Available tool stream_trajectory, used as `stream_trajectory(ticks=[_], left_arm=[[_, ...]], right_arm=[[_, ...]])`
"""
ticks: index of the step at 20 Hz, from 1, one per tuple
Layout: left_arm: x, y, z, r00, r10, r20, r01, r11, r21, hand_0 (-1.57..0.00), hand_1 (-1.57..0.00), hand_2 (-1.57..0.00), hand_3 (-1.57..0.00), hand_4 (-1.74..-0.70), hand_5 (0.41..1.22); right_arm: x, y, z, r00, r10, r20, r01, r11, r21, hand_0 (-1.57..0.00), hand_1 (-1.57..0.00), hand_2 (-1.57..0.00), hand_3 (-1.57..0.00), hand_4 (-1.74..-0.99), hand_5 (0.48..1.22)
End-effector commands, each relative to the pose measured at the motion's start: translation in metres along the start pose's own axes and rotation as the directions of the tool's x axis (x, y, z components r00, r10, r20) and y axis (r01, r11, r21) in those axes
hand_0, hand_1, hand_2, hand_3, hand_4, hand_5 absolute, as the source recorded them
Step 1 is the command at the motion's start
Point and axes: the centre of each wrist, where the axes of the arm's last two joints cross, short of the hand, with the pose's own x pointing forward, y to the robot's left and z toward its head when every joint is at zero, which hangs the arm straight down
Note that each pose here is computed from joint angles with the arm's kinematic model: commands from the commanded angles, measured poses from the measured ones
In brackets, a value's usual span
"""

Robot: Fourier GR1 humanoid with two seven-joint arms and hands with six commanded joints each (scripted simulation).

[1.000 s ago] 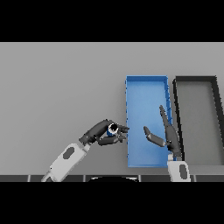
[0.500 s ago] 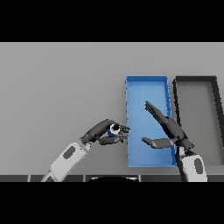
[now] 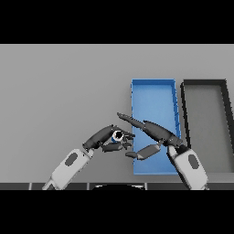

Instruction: Pick up the blue pipe and place it into the blue bin.

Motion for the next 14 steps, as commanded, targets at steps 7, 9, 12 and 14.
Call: stream_trajectory(ticks=[7, 9, 12, 14], left_arm=[[-0.004, 0.002, 0.003, 1.0, -0.013, -0.002, 0.013, 1.0, -0.014, -1.57, -1.57, -1.57, -1.54, -1.74, 1.221], [-0.003, 0.003, 0.003, 1.0, -0.012, -0.008, 0.012, 1.0, -0.019, -1.57, -1.57, -1.57, -1.54, -1.74, 1.221], [0.0, 0.003, 0.002, 0.991, -0.099, -0.092, 0.093, 0.994, -0.063, -1.18, -1.08, -1.06, -1.03, -1.68, 1.221], [0.005, 0.008, 0.004, 0.975, -0.143, -0.17, 0.128, 0.987, -0.093, -0.82, -0.71, -0.68, -0.66, -1.48, 1.221]], right_arm=[[0.005, 0.007, -0.048, 1.0, 0.006, 0.002, -0.006, 0.994, 0.11, 0.0, 0.0, 0.0, 0.0, -1.219, 0.511], [0.01, 0.004, -0.06, 1.0, 0.002, 0.015, -0.004, 0.991, 0.13, 0.0, -0.01, -0.03, 0.0, -1.222, 0.506], [0.012, 0.005, -0.075, 1.0, 0.018, 0.009, -0.02, 0.98, 0.197, -0.35, -0.38, -0.38, -0.3, -1.335, 0.507], [0.012, 0.006, -0.085, 0.999, 0.031, 0.014, -0.033, 0.975, 0.221, -0.72, -0.7, -0.74, -0.63, -1.43, 0.522]])
